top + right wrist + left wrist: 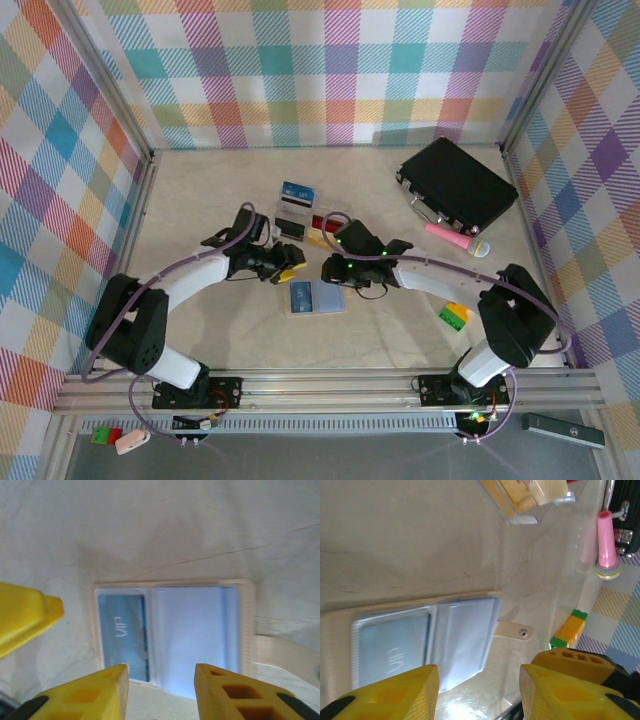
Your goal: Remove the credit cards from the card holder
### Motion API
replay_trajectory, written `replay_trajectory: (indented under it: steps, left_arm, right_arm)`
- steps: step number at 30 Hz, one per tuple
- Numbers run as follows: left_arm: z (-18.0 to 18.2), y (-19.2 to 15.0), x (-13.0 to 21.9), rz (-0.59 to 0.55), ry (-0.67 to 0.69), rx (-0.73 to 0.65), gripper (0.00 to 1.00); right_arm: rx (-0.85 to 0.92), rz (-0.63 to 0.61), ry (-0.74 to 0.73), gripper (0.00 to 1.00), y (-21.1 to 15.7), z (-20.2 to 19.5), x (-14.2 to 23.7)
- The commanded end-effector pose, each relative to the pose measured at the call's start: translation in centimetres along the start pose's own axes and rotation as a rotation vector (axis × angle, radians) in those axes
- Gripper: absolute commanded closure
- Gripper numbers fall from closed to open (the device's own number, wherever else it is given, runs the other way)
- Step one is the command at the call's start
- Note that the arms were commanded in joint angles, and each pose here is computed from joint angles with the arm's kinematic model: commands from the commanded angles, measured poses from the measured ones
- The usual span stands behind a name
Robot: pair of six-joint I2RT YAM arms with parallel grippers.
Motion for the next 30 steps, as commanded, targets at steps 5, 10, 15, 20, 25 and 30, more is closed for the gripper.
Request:
replay_trajectory:
  steps: [5, 10, 15, 20, 25, 30]
  left_arm:
    - [3.5, -2.3, 1.3, 0.048, 0.156, 0.006, 0.65]
    - [3.6, -2.6, 0.6, 0.072, 0.165, 0.005, 0.72]
    - [3.6, -2.9, -0.7, 0.106, 0.17, 0.003, 0.75]
    - [4.1, -3.1, -1.7, 0.122, 0.204, 0.005, 0.77]
    - [4.9, -3.3, -2.5, 0.141, 0.214, 0.036, 0.8]
    - [6.0, -3.6, -2.7, 0.149, 0.256, 0.05, 0.82]
  right_arm:
    - [-0.012, 0.104, 0.148, 0.7, -0.2, 2.4, -2.7]
    - [-0.035, 0.148, 0.136, 0.79, -0.7, 2.0, -4.3]
    - [-0.045, 0.171, 0.124, 0.8, -0.9, 1.6, -5.2]
    - [-0.048, 0.189, 0.124, 0.82, -1.1, 1.5, -5.8]
    - [-0.048, 0.202, 0.119, 0.84, -1.2, 1.4, -6.3]
    - [-0.053, 0.208, 0.113, 0.85, -1.3, 1.2, -6.6]
Point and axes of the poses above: each hand's point on the last joint's axis, 136 mm out from that joint toward the fingers, its own x axis back along the fingers, its own z axis along the line the jaws close on, y = z × x, the point moved 4 cm from there along x, back along the fingers, and after that the axes turned 7 degrees about -x, right-handed, at the moved point
